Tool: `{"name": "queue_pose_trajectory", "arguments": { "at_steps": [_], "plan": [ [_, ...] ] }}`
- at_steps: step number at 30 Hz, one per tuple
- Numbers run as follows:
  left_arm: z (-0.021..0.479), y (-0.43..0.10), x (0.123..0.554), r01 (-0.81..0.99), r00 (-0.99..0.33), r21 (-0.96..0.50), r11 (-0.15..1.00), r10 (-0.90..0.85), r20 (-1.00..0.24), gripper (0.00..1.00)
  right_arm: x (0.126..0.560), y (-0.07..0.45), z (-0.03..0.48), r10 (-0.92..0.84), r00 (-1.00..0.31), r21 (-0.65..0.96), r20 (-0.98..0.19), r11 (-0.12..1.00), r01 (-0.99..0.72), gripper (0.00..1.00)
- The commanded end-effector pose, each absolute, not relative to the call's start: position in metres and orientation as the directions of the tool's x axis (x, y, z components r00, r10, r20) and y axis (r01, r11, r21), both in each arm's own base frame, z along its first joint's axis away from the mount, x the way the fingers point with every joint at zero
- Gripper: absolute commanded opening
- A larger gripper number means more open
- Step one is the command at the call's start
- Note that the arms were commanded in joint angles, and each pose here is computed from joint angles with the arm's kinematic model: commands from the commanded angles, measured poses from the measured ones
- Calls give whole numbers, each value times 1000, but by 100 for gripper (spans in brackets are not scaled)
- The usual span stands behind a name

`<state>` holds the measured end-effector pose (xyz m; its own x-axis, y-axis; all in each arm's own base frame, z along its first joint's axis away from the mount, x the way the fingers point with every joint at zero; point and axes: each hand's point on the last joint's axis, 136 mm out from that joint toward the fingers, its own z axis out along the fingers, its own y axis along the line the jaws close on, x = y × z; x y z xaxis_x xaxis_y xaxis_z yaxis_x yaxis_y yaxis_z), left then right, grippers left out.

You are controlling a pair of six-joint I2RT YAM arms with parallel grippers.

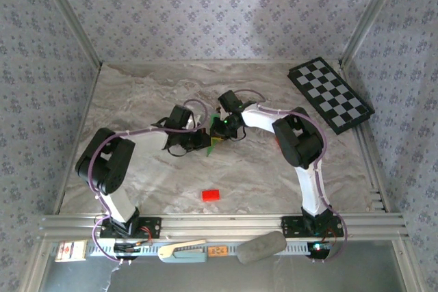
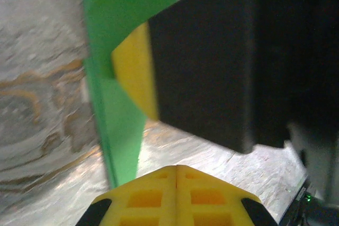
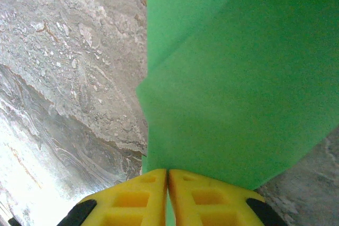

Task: Fold a paper plane with a square sheet of paper (pick it up from the middle)
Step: Fold the wing for the fifth time at the center of the table.

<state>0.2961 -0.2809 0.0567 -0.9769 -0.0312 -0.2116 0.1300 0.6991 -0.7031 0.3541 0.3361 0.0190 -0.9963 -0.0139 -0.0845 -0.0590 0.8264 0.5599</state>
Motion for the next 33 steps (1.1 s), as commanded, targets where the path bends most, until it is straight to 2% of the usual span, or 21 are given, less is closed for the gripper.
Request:
{"name": "queue_pose_trajectory", "arguments": {
  "at_steps": [1,10,24,33],
  "plan": [
    [52,-290,299,148,-978,-708,691,-5,-208,4,337,297,-38,33,-999,385,28,922,42,14],
    [29,-286,286,127,-989,-671,730,38,-145,1,336,295,-41,43,-998,370,43,927,56,14],
    [-2,-254,232,152,-986,-559,815,165,-28,0,332,283,-54,85,-992,316,92,942,110,13],
    [11,-241,218,154,-986,-539,828,164,-30,0,328,285,-51,99,-990,330,103,935,128,13]
  ]
}}
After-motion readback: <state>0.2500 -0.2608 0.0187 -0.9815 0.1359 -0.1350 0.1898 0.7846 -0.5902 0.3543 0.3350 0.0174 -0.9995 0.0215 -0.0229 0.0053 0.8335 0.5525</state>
